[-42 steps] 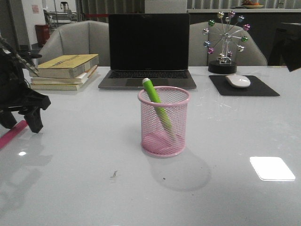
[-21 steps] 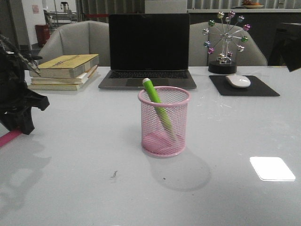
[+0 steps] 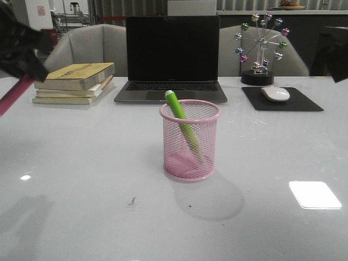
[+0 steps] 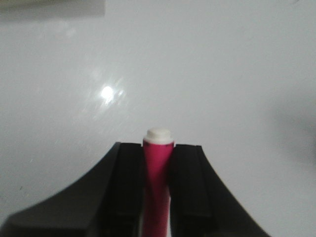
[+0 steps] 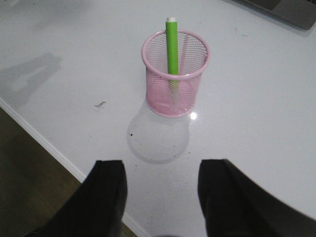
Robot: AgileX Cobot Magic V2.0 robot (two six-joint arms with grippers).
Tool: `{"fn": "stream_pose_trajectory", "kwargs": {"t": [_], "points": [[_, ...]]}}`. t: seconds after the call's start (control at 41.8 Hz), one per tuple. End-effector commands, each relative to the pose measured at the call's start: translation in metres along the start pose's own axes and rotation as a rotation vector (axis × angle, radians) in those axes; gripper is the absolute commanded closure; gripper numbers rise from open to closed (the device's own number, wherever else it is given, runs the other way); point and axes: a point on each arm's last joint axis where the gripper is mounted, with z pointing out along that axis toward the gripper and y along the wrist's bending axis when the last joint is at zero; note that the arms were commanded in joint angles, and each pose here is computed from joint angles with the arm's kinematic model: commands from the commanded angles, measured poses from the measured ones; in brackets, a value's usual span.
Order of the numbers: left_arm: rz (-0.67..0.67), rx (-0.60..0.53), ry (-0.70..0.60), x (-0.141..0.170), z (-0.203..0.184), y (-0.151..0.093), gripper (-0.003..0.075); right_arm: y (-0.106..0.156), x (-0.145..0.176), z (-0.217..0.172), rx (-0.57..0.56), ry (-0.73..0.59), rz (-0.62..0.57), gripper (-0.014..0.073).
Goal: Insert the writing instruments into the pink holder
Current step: 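Lift the pink marker and insert it into the pink holder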
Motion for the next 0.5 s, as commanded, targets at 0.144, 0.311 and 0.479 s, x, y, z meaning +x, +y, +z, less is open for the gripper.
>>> {"fn": "stream_pose_trajectory", "kwargs": {"t": [0.144, 0.311, 0.479], "points": [[0.034, 0.150, -0.484, -0.032, -0.055, -0.064, 0.0629, -0.001, -0.014, -0.005, 0.013, -0.099, -0.016, 0.0141], [-0.003, 0.246, -0.675, -0.037, -0.048, -0.108, 0.0629, -0.001, -0.014, -0.005, 0.013, -0.099, -0.016, 0.0141], [0.012, 0.292, -0.805, -0.032, -0.027, -0.144, 0.0629, -0.001, -0.014, -0.005, 0.013, -0.099, -0.016, 0.0141]]}}
